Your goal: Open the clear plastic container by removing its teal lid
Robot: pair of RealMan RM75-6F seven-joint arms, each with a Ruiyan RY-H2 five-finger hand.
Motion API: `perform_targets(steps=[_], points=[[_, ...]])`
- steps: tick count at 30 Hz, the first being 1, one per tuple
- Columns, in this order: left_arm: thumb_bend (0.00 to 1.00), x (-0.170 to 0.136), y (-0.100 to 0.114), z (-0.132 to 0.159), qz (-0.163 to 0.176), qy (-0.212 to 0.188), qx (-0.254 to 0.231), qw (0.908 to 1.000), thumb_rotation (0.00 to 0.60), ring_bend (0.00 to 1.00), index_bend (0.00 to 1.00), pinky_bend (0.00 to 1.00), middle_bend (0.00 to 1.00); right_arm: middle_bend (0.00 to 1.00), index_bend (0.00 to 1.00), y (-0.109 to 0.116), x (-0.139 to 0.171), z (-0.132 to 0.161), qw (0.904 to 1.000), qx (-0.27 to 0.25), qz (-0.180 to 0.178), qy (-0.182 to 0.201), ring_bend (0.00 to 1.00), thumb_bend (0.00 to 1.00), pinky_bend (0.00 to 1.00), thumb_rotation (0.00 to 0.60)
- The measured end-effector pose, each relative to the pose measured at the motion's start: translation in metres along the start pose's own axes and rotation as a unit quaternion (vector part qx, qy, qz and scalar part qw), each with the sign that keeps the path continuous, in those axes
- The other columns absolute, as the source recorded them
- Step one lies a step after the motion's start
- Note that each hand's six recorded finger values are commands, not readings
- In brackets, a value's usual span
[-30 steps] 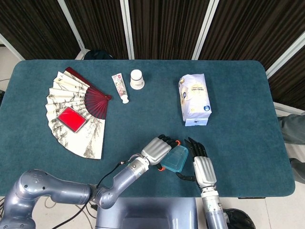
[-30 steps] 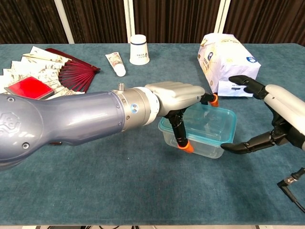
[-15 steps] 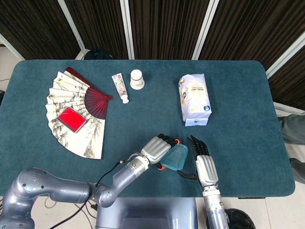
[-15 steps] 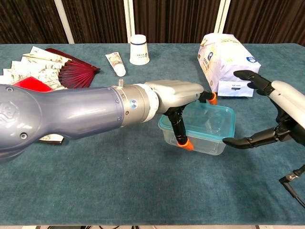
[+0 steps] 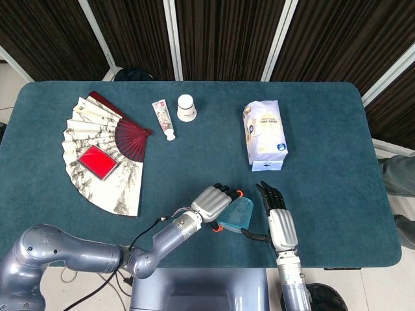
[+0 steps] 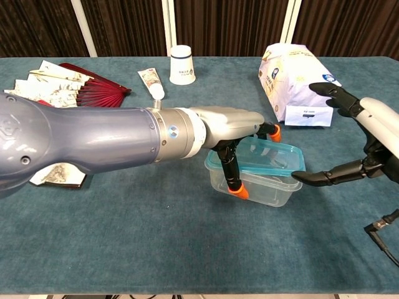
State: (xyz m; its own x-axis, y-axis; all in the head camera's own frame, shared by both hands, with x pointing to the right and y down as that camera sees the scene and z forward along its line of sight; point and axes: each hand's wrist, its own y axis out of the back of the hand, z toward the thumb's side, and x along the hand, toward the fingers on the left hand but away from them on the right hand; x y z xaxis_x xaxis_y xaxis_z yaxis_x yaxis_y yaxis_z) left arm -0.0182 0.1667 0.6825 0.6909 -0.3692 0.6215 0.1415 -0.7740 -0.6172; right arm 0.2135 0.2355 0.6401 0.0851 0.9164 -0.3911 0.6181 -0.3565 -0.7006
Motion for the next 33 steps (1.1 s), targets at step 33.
perform_targets(steps=[33], points=[[0.13, -0.0041, -0.0006, 0.0002, -0.012, -0.004, -0.048, 0.9988, 0.6, 0.21, 0.11, 0.37, 0.22, 0.0, 0.0, -0.007, 0.0002, -0.0028, 0.9997, 0.021, 0.001, 0.01, 0.0, 0.23, 0.0, 0.6]])
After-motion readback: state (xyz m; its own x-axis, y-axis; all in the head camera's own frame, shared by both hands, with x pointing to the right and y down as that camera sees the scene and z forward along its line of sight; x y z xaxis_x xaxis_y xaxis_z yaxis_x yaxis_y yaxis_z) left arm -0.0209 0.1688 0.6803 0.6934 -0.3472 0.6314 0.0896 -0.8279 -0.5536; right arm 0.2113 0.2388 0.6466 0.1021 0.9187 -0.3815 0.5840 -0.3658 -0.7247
